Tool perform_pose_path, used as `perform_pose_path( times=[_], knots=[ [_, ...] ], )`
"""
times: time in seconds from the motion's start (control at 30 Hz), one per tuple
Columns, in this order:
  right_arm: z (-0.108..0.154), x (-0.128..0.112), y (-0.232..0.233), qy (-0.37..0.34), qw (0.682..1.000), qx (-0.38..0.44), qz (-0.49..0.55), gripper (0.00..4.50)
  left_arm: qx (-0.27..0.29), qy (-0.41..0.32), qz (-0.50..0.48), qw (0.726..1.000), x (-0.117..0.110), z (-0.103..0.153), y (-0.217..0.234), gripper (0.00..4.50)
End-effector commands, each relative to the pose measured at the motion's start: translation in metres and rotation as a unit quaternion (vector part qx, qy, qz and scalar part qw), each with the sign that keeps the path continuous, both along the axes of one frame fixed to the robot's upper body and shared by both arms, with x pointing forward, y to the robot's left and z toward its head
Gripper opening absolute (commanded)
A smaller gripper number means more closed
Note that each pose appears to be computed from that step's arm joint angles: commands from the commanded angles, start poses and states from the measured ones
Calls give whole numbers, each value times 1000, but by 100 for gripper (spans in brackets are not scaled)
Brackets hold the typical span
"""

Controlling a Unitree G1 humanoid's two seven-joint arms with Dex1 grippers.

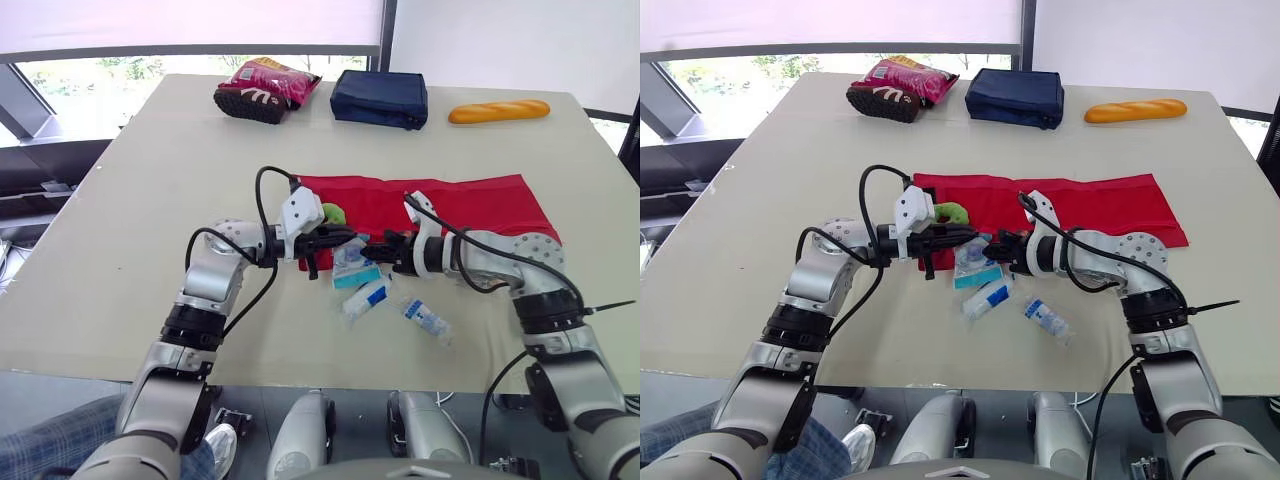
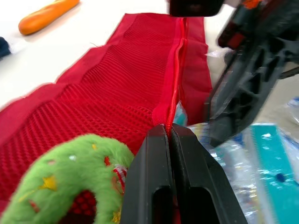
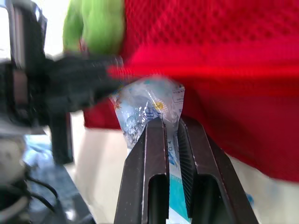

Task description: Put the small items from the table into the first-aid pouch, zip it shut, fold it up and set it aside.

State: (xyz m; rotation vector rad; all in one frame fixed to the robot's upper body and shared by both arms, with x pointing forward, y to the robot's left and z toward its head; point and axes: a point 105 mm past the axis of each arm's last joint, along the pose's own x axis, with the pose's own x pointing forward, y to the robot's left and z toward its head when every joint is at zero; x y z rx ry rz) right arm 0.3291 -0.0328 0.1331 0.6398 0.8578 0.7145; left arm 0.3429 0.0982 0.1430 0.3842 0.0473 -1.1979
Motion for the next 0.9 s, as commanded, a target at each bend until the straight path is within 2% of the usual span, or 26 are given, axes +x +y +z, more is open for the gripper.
perform_pose_path(
  times=[0.03,0.2,0.5,0.73,0.9],
  knots=[
    [29,15,0,-23,997,60,-50,0,-11,-10,-23,1000,-8,9,-7,15],
    [36,29,1,-8,984,127,-126,0,-10,-3,-16,1000,-9,6,-4,15],
    [49,35,-3,-7,954,212,-210,0,-30,21,-4,999,-7,6,-5,15],
    [52,33,0,-17,936,247,-248,0,-76,59,9,995,-2,12,-12,15],
    [43,19,11,-32,945,226,-234,0,-106,81,20,991,2,18,-17,15]
  ],
)
